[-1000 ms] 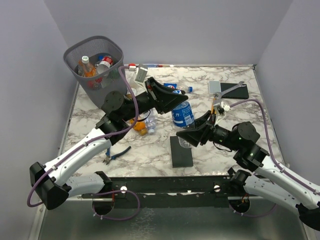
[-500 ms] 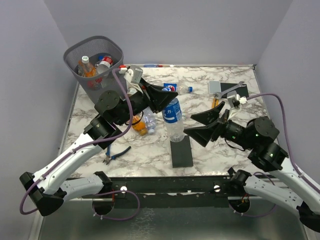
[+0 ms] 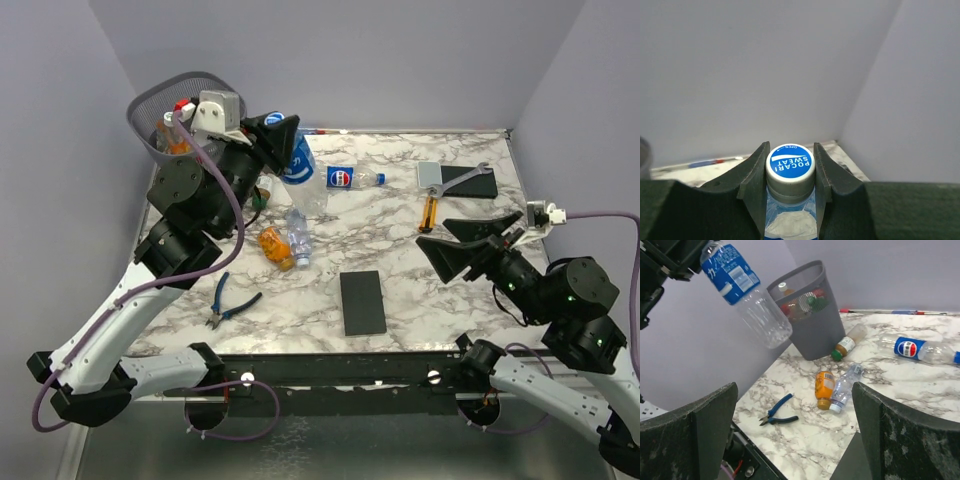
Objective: Put the plastic bottles in the bin
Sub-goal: Place the plastic bottle in the trash bin.
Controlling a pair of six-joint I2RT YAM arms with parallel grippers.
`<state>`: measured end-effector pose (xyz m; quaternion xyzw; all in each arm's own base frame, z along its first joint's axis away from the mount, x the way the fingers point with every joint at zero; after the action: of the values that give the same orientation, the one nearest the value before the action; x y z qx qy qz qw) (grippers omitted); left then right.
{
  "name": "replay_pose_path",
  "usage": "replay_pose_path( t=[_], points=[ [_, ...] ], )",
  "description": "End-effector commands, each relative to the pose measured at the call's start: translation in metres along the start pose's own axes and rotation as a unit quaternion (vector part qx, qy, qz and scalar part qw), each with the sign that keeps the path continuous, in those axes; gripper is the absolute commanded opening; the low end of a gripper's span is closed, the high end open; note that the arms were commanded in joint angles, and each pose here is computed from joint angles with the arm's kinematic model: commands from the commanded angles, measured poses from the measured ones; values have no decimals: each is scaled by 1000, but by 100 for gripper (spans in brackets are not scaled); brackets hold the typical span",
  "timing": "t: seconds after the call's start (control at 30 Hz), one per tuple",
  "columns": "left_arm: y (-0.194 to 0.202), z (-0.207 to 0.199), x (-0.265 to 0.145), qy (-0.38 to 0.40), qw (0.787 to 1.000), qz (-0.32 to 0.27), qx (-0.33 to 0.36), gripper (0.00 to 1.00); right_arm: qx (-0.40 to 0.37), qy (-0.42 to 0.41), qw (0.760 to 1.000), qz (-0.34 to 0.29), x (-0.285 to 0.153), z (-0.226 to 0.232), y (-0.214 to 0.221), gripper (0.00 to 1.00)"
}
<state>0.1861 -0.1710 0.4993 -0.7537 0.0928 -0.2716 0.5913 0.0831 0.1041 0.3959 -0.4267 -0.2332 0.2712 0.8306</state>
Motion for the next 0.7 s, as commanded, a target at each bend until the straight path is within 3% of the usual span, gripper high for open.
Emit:
replay_pose_path(
  t=[0.0,0.2,0.33,0.53,0.67],
  points=[
    [-20,27,9,-153,985,-18,82,0,-14,67,998,-11,-9,-19,10,100],
    [-63,35,35,-205,965,-105,122,0,-7,94,995,35,-1,-37,43,99],
    [-75,49,64,-252,940,-141,180,0,14,127,990,54,4,-48,62,99],
    [-80,109,80,-306,890,-224,253,0,51,122,989,68,1,-57,86,98],
    [-62,154,87,-363,856,-228,289,0,49,122,986,98,1,-61,98,98]
  ],
)
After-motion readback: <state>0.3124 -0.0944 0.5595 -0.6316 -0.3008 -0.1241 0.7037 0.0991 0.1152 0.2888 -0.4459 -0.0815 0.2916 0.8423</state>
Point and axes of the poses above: each gripper's point midway between its finger pads, its own x axis out along the fingers, its own z axis along the line the jaws close on, y = z × x, the point moved 10 cm from there along -x, back along the fingers, and after that the axes turned 7 degrees about x, right-handed, at the moved point
